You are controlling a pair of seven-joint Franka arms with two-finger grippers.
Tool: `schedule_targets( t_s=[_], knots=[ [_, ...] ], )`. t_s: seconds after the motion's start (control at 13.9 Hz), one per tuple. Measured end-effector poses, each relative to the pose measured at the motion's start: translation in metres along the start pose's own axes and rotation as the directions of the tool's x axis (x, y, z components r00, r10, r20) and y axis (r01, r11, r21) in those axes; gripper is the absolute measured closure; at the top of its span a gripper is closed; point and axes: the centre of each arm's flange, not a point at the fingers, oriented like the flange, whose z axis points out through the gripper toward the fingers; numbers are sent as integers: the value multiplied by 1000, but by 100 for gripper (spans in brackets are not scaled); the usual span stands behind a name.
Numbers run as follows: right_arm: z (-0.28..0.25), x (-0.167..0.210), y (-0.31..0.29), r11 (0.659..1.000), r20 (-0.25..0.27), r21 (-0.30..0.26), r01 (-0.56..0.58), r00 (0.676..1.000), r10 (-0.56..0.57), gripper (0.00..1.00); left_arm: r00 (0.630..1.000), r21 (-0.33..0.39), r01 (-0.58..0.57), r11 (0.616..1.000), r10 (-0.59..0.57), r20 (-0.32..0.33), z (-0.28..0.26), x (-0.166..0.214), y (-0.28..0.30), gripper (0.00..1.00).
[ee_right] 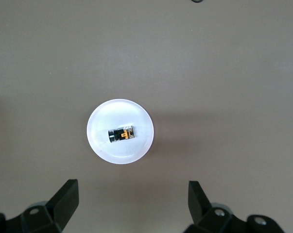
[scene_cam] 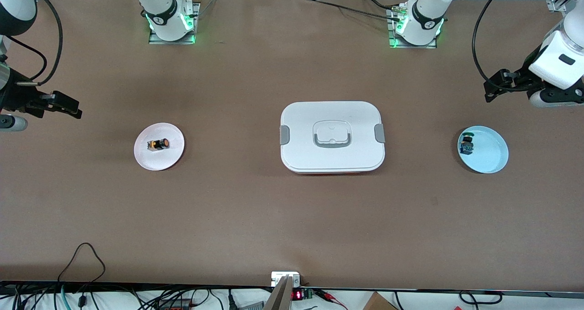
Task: Transfer orange switch to right arm and place
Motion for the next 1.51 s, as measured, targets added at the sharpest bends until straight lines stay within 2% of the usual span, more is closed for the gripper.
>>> schedule_targets(
  t_s=[0.65,1.51],
  knots=[
    [-19,-10,-3,999,1,4,-38,999,38,0,1000,0,0,1000,0,-1,0,0,0,0],
    [-21,-15,-16,1000,49,5,-10,999,10,0,1000,0,-1,1000,1,-1,0,0,1,0]
  ],
)
